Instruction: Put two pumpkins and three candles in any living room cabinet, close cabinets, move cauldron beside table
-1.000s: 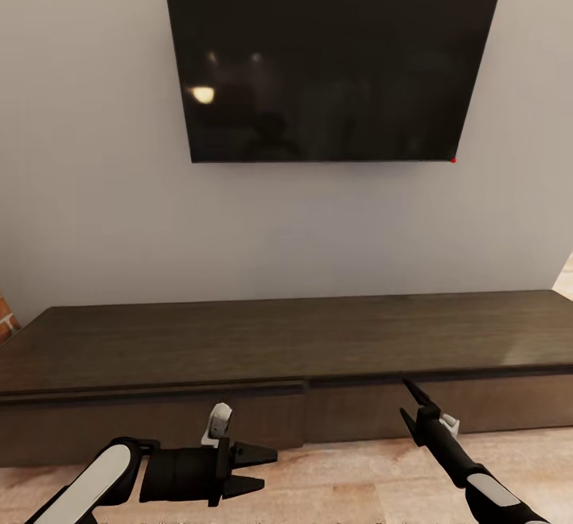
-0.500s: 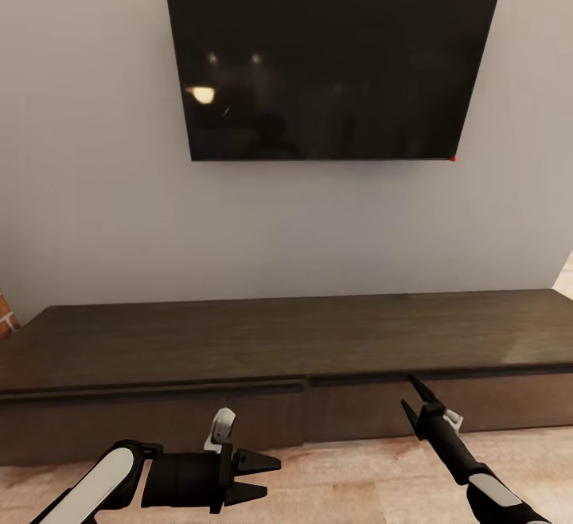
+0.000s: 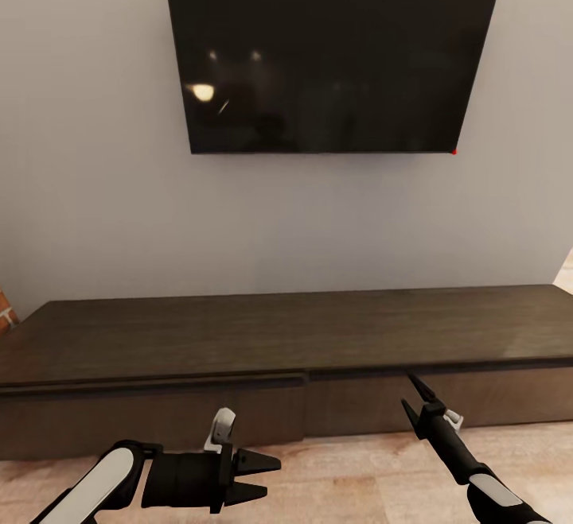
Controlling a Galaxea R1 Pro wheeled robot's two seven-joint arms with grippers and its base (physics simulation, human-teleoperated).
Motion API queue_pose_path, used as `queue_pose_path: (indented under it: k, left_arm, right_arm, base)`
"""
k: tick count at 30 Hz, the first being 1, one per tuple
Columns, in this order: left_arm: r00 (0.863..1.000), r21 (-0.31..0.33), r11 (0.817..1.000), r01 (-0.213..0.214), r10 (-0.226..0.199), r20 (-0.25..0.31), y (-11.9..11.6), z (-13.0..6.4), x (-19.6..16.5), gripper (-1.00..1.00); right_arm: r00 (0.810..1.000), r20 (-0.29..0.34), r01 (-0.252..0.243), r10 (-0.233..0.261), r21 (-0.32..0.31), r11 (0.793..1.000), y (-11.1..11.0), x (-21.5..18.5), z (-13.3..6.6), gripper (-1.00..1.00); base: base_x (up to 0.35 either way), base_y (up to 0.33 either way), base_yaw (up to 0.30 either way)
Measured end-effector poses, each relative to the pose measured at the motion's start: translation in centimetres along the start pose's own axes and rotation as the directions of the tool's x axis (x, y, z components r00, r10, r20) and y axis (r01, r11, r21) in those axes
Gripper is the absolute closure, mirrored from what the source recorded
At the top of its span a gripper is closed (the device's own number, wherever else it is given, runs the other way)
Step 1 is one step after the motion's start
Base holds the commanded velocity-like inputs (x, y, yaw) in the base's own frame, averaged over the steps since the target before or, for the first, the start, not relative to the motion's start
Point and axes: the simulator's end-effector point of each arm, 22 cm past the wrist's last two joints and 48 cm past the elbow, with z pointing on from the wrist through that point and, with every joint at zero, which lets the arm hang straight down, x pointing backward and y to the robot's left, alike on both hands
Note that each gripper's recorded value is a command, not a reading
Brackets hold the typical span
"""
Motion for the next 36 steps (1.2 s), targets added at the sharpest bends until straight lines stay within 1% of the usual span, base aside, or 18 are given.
queue_pose_path:
  k: [6, 13, 18, 28, 36]
  left_arm:
    - [1.0, 0.0, 1.0, 0.001, -0.001, 0.0, 1.3, 0.3, 0.4, -1.0]
    - [1.0, -0.002, 1.0, 0.028, -0.028, -0.007, 2.2, 0.5, 0.4, -1.0]
    - [1.0, -0.001, 1.0, 0.027, -0.027, -0.008, 2.2, 0.6, 0.4, -1.0]
    - [0.998, -0.005, 0.998, 0.067, -0.067, -0.019, 3.6, 0.9, 0.4, -1.0]
    - [0.997, -0.004, 0.997, 0.071, -0.071, -0.019, 3.7, 1.0, 0.4, -1.0]
  right_arm:
    - [1.0, 0.0, 0.0, 0.0, 0.002, 1.0, -1.4, 0.1, -0.3, -1.0]
    - [1.0, -0.001, -0.006, 0.006, 0.028, 1.0, -3.0, 0.2, -0.4, -1.0]
    - [1.0, 0.0, -0.006, 0.006, 0.029, 1.0, -3.0, 0.2, -0.5, -1.0]
    - [1.0, -0.001, -0.016, 0.016, 0.068, 0.998, -5.3, 0.4, -0.7, -1.0]
    - [1.0, 0.0, -0.015, 0.015, 0.072, 0.997, -5.5, 0.4, -0.8, -1.0]
  base:
    - [0.0, 0.0, 0.0]
    - [0.0, 0.0, 0.0]
    - [0.0, 0.0, 0.0]
    - [0.0, 0.0, 0.0]
    - [0.0, 0.0, 0.0]
